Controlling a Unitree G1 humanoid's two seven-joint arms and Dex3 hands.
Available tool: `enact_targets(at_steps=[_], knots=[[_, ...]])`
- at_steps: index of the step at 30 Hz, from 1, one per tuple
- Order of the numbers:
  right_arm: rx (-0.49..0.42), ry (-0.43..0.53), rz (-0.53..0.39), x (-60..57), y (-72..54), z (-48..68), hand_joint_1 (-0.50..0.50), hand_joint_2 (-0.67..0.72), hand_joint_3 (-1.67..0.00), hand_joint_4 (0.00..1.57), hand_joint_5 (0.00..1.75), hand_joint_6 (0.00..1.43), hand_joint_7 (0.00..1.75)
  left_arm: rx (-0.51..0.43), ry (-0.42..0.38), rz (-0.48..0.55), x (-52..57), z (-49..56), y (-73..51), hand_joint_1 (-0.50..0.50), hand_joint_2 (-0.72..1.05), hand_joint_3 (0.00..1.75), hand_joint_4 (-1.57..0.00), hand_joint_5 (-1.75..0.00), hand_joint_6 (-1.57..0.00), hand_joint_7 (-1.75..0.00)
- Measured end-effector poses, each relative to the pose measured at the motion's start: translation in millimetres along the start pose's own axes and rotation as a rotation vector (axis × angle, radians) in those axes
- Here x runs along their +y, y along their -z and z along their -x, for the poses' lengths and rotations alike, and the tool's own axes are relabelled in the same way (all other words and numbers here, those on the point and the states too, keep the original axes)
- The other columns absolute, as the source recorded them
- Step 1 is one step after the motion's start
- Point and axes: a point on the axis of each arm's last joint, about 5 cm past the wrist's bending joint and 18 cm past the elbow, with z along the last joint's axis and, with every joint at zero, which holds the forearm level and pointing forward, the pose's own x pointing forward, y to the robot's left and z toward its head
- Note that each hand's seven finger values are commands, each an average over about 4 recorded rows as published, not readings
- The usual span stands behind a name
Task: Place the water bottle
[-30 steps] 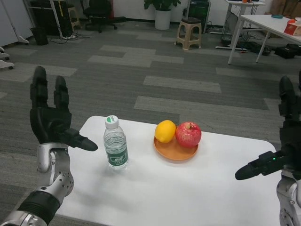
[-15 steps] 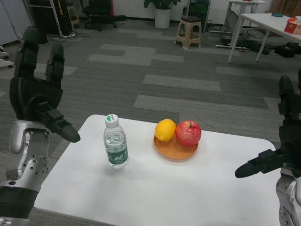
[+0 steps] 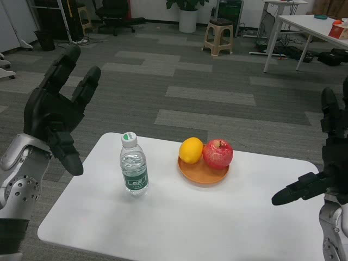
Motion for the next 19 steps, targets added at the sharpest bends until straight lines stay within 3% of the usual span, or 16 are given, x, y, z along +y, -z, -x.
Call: enact_targets(at_steps=[19], knots=[[0.001,-0.002,-0.001,0.4,0.1,0.0,-0.25,0.72,0.0,0.0,0.0,0.0,0.0,-0.003,0.017,0.003,-1.8,-3.1,0.5,-0.5,-0.55,0.09,0.0,0.0,0.0,-0.14]])
